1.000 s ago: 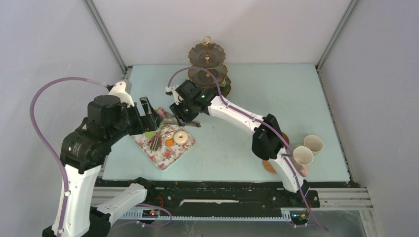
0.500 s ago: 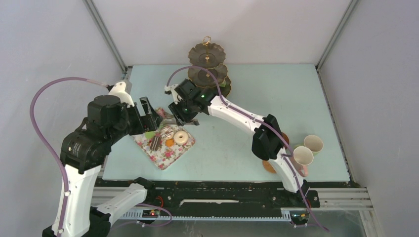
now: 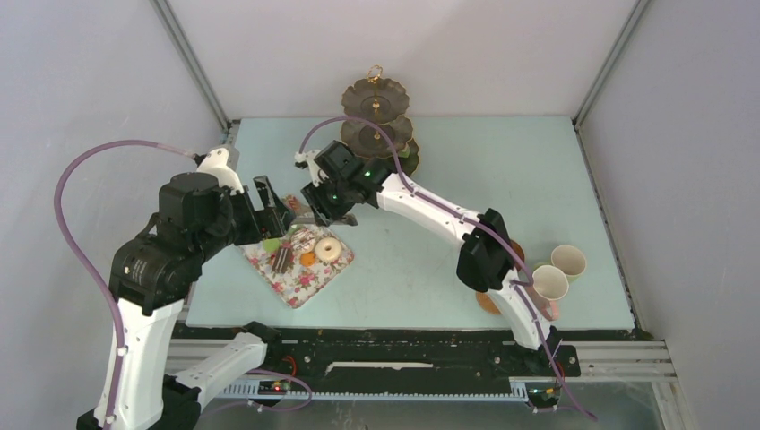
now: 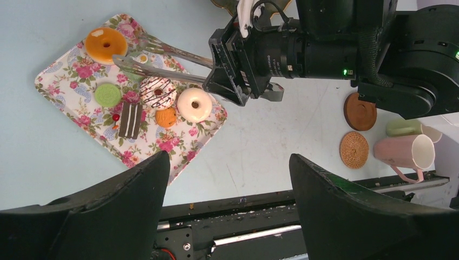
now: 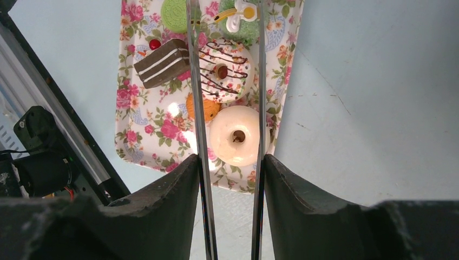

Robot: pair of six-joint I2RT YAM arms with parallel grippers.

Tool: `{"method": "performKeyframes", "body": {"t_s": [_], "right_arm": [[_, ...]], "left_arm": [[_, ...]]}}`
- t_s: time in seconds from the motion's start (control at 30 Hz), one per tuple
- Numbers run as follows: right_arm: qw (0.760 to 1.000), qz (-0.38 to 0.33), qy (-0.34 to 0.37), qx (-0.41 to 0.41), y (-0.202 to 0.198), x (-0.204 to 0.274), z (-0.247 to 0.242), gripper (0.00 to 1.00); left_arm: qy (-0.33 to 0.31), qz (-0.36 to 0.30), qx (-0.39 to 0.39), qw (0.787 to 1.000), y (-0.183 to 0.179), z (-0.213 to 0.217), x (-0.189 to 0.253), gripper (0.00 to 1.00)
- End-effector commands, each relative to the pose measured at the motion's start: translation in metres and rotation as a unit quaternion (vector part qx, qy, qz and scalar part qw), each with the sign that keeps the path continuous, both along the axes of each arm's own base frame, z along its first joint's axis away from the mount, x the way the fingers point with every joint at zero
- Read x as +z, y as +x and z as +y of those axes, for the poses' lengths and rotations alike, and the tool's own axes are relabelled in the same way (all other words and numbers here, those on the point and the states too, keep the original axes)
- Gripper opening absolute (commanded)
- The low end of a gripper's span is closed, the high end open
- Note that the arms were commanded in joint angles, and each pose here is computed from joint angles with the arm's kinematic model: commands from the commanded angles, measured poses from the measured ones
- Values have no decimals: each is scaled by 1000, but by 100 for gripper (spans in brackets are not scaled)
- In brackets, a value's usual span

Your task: Serve the afternoon tea

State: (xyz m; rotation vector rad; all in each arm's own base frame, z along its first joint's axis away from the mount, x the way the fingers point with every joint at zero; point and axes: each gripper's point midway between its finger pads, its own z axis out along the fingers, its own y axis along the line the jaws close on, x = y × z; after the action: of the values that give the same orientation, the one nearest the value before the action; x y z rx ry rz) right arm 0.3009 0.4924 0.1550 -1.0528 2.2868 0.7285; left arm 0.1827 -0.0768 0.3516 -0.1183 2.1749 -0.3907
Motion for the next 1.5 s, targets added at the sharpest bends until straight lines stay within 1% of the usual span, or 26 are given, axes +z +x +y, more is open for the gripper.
{"method": "performKeyframes", "body": {"t_s": [0.0, 0.17, 0.57, 1.0, 1.1, 1.17, 1.3, 1.47], "right_arm": [[999, -40, 23, 8, -2, 35, 6, 49], [999, -40, 0, 10, -3, 22, 4, 50], [997, -66, -45, 11, -1, -1, 4, 50], [997, -61, -51, 15, 2, -16, 11, 50], [997, -59, -49, 18, 0, -15, 11, 47], [997, -60, -47, 17, 1, -13, 11, 43], [997, -63, -41, 17, 0, -5, 11, 32], [997, -66, -30, 17, -2, 8, 10, 25]], "left_arm": [[5, -21, -4, 1000, 1, 2, 11, 88], [4, -21, -6, 1000, 2, 0, 11, 88], [6, -24, -8, 1000, 0, 1, 14, 88], [11, -28, -9, 999, -1, 2, 16, 89], [12, -28, -10, 999, -1, 2, 17, 89], [12, -27, -10, 1000, 0, 1, 16, 89], [11, -27, -10, 1000, 1, 1, 17, 89], [11, -25, -9, 1000, 2, 0, 15, 89]]}}
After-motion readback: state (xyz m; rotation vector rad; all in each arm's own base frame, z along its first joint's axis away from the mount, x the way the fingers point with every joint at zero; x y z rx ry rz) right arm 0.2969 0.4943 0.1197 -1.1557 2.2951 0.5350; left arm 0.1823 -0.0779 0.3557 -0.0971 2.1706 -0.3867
